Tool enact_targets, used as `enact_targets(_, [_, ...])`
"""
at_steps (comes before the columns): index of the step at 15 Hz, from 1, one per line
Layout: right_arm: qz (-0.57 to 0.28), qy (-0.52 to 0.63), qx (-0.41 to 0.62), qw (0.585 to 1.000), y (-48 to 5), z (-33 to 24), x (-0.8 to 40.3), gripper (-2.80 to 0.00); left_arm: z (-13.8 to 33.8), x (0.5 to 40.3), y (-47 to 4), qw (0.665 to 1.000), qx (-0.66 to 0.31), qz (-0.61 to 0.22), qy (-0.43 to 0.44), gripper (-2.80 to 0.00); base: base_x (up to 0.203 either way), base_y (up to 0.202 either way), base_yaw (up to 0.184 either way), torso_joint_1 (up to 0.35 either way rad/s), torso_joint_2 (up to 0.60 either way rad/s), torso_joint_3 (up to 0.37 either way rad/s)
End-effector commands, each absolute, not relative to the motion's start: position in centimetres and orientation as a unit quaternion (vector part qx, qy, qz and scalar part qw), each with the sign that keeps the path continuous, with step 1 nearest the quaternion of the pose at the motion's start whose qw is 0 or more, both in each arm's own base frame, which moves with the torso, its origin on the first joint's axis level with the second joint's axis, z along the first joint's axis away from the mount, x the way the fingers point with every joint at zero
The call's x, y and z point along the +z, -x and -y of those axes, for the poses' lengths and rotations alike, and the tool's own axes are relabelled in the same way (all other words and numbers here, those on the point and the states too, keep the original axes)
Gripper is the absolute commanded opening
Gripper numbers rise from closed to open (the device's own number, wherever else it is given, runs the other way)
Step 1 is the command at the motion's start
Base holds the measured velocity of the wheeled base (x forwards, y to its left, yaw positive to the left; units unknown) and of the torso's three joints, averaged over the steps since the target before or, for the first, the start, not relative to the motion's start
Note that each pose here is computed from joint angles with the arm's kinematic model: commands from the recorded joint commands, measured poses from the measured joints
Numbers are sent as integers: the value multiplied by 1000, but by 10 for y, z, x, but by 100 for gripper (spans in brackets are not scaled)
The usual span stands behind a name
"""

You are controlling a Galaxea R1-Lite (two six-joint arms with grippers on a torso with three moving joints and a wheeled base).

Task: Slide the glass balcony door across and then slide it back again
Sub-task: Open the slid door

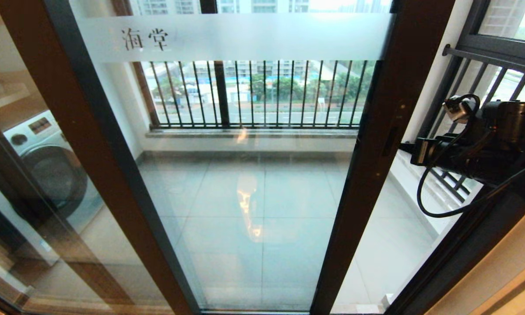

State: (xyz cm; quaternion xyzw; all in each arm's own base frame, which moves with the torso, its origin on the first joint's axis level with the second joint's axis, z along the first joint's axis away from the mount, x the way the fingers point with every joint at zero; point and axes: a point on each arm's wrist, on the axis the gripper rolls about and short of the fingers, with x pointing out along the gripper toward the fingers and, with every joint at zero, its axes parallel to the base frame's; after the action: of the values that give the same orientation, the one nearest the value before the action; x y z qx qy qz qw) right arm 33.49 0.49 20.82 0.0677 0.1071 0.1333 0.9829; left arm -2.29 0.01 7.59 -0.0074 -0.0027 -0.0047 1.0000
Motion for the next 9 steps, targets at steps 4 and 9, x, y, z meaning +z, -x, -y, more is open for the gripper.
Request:
enact_targets(4, [-102,-71,145,982,-339,-20,211,-280,0,76,23,1000,-5,2,8,-280,0,0,0,0,0,0])
enact_targets(9, [-97,-74,158,980,-336,-29,216,-280,0,76,23,1000,-5,2,8,-280,0,0,0,0,0,0])
